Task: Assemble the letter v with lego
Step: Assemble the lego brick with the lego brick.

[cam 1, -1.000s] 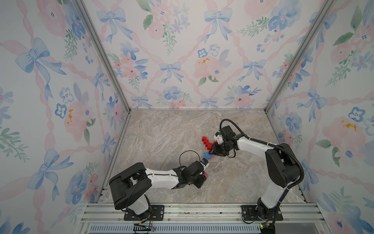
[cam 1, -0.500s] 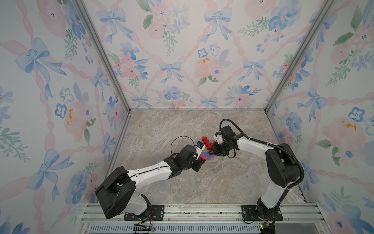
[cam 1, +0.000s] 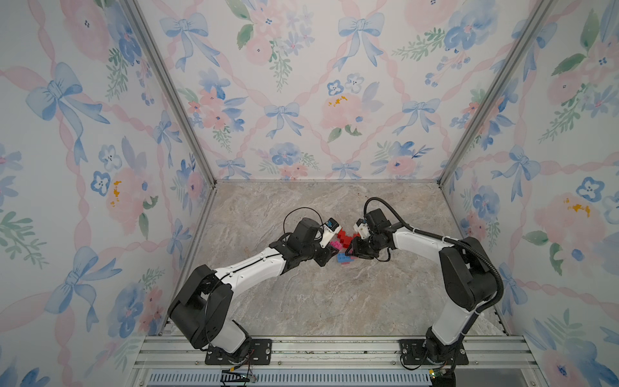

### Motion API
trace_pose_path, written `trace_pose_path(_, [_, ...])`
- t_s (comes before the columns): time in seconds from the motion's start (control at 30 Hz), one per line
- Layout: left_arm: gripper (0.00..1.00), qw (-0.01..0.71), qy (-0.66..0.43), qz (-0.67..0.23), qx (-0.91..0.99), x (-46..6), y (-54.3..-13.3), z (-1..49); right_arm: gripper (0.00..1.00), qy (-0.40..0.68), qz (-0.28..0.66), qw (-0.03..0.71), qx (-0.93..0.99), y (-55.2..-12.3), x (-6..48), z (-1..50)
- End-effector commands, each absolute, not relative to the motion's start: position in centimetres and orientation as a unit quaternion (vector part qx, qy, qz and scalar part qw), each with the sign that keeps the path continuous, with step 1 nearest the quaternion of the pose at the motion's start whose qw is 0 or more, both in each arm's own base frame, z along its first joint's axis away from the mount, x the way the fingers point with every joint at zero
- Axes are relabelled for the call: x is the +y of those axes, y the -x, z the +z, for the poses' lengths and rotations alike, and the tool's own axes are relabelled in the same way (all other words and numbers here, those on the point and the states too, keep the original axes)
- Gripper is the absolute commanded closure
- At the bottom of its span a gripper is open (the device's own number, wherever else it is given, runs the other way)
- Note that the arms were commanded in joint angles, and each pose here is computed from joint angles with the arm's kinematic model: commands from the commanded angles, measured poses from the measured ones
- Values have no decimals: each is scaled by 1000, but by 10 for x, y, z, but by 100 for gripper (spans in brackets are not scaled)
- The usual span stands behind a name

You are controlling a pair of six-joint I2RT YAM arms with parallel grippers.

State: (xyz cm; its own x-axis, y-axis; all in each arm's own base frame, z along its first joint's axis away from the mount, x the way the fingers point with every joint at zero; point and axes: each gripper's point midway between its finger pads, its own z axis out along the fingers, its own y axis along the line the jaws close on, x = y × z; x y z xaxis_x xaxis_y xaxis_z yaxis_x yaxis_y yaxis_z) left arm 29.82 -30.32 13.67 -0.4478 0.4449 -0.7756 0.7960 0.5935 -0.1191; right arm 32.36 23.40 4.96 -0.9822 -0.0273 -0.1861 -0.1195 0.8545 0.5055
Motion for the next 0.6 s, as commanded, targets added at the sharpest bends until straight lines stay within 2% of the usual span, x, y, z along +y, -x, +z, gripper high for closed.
trace_pose_path(0.0, [100, 348, -427, -234, 801, -305, -293, 130, 53, 36, 280, 96, 955, -323, 233, 59])
trace_pose_path(0.33, [100, 310, -540, -211, 754, -310, -286, 103, 51, 30, 289, 99, 952, -321, 229, 61])
trace_pose_path(0.57, [100, 278, -575, -204, 742, -308, -303, 90, 52, 31, 291, 99, 951, -321, 229, 60])
